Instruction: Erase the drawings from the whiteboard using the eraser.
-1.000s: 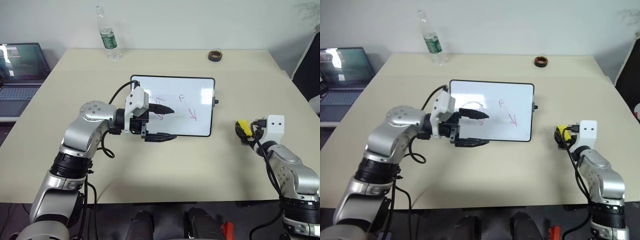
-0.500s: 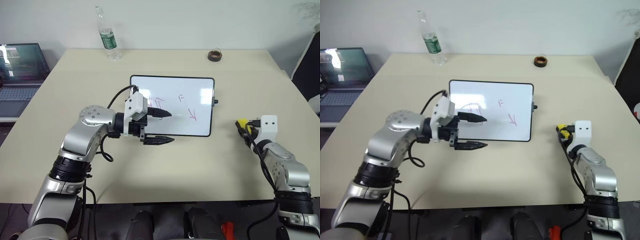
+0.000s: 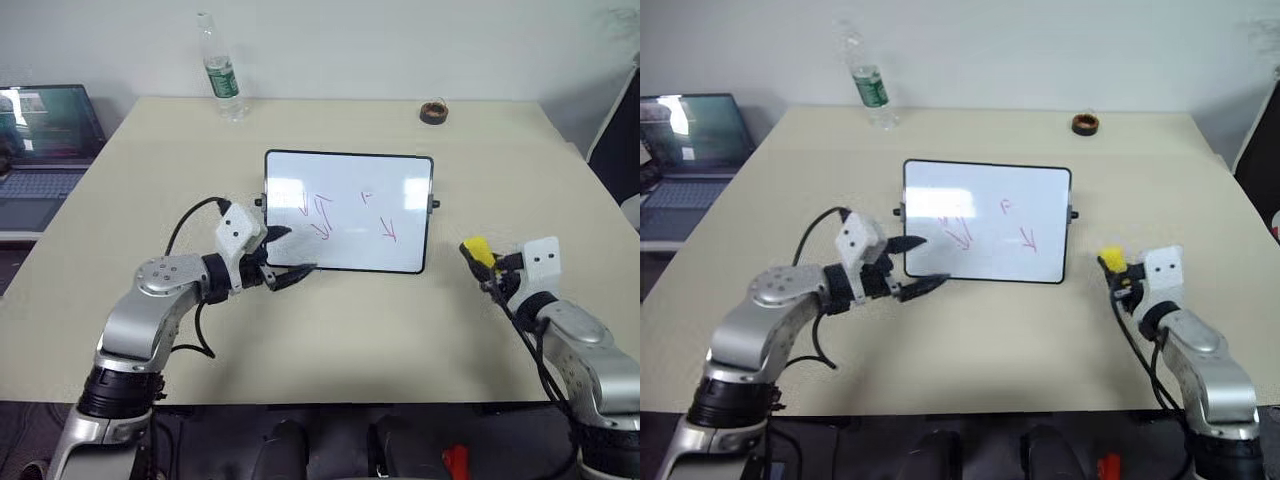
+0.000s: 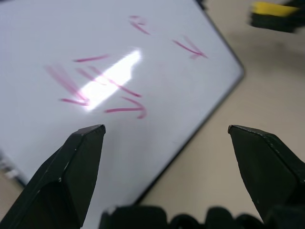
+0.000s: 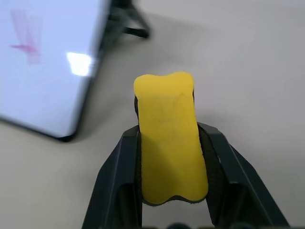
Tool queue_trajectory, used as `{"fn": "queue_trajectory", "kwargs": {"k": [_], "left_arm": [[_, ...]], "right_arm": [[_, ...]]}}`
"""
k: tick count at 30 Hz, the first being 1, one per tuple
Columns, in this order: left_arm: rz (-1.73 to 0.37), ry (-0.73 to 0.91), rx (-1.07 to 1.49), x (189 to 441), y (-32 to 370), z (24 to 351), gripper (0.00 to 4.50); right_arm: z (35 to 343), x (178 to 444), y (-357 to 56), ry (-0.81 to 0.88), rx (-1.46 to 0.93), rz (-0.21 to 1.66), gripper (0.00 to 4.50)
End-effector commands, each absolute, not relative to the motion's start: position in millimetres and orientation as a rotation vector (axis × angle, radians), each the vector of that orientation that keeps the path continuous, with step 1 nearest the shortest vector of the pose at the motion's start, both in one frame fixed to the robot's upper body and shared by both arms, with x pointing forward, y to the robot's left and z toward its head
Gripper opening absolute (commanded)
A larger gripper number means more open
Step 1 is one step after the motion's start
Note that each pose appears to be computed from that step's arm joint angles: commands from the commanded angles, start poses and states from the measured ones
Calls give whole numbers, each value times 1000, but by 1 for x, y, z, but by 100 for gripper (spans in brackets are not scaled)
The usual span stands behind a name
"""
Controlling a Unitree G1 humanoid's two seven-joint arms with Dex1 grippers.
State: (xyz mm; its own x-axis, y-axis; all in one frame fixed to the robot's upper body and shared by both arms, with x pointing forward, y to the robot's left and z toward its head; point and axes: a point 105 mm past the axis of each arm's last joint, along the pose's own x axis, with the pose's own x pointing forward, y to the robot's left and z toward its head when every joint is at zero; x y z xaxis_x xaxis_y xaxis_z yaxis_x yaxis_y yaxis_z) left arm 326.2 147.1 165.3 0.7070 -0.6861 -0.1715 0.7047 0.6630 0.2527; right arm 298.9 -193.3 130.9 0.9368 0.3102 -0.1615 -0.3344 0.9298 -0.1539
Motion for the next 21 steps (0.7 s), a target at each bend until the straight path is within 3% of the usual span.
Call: {"fn": "queue_trajectory", "kwargs": {"k": [1,6,11,16,21], "left_arm": [[-731,12,341,323,148,178,450],[-672,25,384,320,161,176,450],[-664,41,396,316,163,173,450],[-669,26,374,316,160,177,450],[-681,19,372,317,157,176,450]], "right_arm": [[153,289,-176,45,-213,410,125],[170,291,-124,-21,-312,653,125],[190,315,-97,-114,-441,763,125],[207,353,-89,-165,-489,708,125],[201,394,-88,-135,-620,590,125]]}}
